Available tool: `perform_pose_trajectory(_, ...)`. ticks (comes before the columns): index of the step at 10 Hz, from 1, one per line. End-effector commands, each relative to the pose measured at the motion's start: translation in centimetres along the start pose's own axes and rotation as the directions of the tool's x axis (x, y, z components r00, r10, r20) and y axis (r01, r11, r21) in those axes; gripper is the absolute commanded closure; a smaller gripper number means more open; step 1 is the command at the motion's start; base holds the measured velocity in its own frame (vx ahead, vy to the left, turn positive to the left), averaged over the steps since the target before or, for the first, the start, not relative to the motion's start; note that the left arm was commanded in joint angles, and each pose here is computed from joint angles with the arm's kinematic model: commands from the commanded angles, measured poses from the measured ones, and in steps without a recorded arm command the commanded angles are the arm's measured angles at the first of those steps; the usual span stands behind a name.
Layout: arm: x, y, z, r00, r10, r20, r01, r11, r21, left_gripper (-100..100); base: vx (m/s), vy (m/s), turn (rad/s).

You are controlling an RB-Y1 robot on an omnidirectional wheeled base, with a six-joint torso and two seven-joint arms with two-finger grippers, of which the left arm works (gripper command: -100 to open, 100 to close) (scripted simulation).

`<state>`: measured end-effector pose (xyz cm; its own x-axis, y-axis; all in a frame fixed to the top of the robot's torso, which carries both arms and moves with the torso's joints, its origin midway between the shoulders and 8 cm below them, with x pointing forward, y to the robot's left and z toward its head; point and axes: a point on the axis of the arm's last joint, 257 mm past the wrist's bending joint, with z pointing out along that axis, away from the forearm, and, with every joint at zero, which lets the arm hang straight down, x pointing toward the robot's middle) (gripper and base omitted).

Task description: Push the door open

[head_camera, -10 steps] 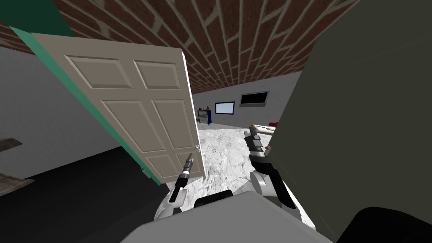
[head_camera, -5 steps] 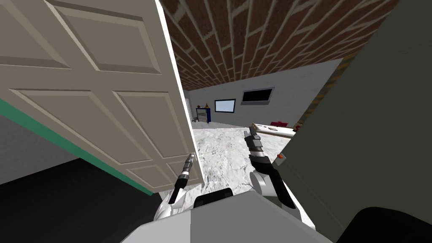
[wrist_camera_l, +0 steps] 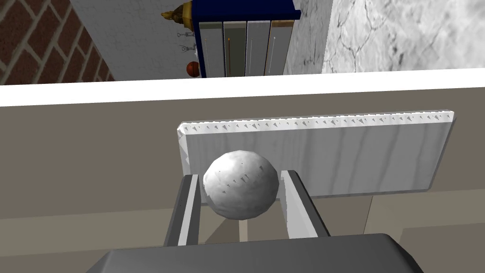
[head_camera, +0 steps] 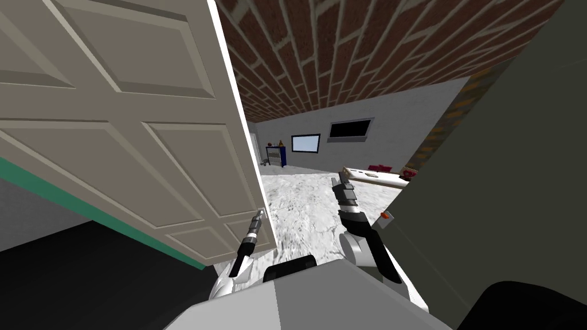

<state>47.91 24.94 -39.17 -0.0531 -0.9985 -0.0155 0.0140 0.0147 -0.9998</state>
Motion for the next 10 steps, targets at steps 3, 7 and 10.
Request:
perform_pose_trajectory(3, 0.0, 0.1, -0.13, 1.0000, -0.001, 0.001, 0.001, 1.0000, -0.003, 100, -0.008, 0.000, 0.002)
perform_pose_trajectory(7, -2.6, 0.2, -0.14, 0.9983, 0.005, 0.058, -0.005, 0.9999, -0.009, 100, 0.151, -0.073, 0.053)
perform_pose_trajectory(10, -4.6, 0.1, -0.16, 0.9938, 0.004, 0.111, -0.003, 0.9999, -0.011, 100, 0.191, -0.079, 0.061)
